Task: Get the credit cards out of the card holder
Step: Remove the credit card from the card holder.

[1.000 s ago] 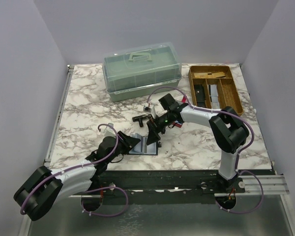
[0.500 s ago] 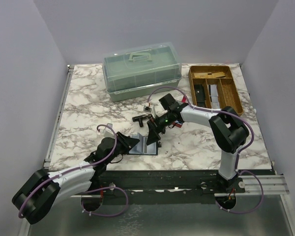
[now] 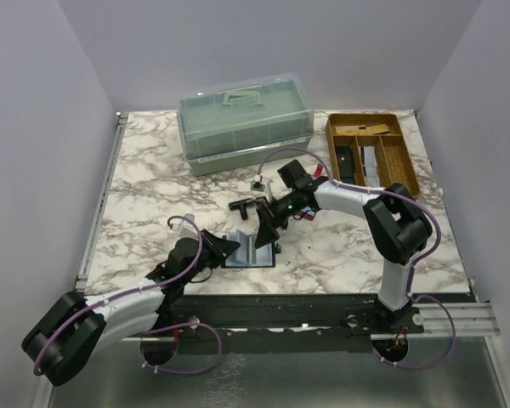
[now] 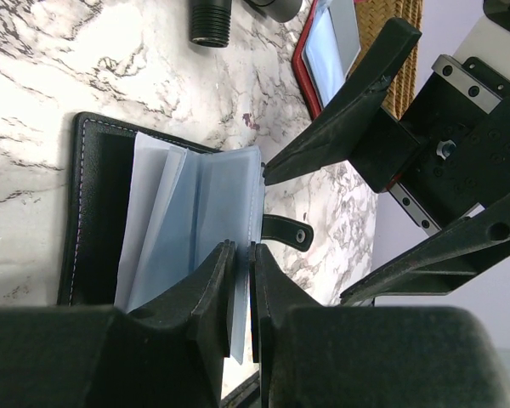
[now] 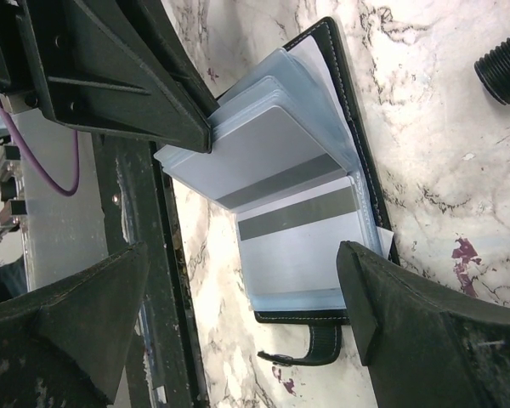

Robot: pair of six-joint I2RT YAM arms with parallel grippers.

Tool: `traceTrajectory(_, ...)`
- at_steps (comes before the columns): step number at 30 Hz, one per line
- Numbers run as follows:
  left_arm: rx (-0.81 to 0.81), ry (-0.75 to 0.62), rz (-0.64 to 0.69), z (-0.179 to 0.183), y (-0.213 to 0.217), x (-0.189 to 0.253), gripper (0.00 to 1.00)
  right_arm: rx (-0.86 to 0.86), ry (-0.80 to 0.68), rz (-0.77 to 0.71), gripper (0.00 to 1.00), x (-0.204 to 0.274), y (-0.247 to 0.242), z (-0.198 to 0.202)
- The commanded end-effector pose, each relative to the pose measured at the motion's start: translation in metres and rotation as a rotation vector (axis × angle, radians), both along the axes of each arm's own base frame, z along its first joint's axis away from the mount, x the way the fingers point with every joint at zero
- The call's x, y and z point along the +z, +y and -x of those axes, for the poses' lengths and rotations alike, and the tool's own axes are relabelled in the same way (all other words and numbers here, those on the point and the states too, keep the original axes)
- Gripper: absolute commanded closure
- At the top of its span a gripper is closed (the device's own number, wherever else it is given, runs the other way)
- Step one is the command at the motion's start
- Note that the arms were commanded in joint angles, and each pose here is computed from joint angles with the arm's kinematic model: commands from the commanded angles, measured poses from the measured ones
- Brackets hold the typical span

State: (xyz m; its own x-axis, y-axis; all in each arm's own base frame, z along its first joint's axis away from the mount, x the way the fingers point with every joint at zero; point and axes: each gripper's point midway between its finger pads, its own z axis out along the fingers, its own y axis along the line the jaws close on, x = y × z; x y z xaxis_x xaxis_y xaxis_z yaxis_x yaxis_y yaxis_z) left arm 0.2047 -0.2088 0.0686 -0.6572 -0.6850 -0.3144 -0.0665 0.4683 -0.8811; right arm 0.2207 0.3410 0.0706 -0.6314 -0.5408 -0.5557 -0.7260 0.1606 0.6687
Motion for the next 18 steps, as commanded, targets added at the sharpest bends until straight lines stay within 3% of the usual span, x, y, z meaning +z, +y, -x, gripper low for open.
traceTrajectory(1, -0.036, -0.023, 0.024, -0.001, -0.008, 0.01, 0.82, 0.008, -0.02, -0.028, 0.0, 0.015, 0.0, -0.002)
traceTrajectory(18, -0.065, -0.039, 0.037, -0.001, -0.014, 0.018, 0.78, -0.019, -0.014, -0.014, 0.0, 0.013, -0.003, -0.008)
